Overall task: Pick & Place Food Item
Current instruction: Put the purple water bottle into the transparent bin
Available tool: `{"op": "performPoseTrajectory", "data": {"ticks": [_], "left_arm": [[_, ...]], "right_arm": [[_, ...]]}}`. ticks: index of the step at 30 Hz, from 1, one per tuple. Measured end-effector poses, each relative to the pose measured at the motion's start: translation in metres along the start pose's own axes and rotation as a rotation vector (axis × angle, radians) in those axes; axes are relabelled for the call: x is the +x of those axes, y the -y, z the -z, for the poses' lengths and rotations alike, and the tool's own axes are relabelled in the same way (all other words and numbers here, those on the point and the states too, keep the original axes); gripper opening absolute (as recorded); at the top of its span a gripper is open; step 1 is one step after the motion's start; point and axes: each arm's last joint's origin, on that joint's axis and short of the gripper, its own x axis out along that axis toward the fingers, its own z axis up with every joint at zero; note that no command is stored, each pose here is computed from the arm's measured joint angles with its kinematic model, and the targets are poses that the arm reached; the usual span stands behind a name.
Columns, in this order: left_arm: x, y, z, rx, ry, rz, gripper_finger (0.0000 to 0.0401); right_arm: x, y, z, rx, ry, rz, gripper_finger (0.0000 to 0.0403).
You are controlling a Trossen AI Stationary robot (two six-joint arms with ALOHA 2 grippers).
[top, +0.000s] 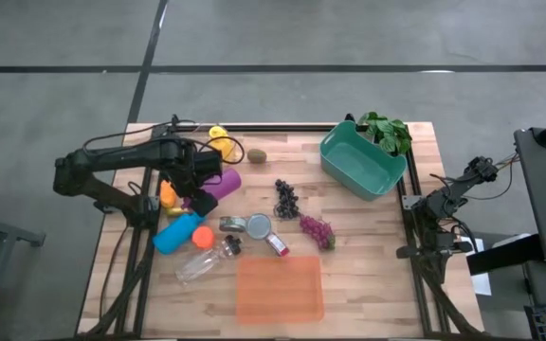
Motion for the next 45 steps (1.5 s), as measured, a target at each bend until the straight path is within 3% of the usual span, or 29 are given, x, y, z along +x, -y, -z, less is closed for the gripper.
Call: {"op": "performPoseTrajectory", "data": {"ticks": [6,14,31,45], "left_arm": [[0.001,-0.001,0.004,-0.011,-0.083,0.013,0.0214],[0.001,0.0,0.004,-0.003,-0.087,0.022,0.0214],[-0.028,-0.021,0.037,-0.115,0.071,0.09,0.0214],[-0.022,-0.017,0.03,-0.105,0.045,0.067,0.0214]], "right_arm": [[0.0,0.0,0.0,0.0,0.0,0.0,0.0008],[0.0,0.0,0.0,0.0,0.0,0.0,0.0008],[0.0,0.0,0.0,0.0,0.0,0.0,0.0008],[0.0,0.0,0.0,0.0,0.0,0.0,0.0008]]}}
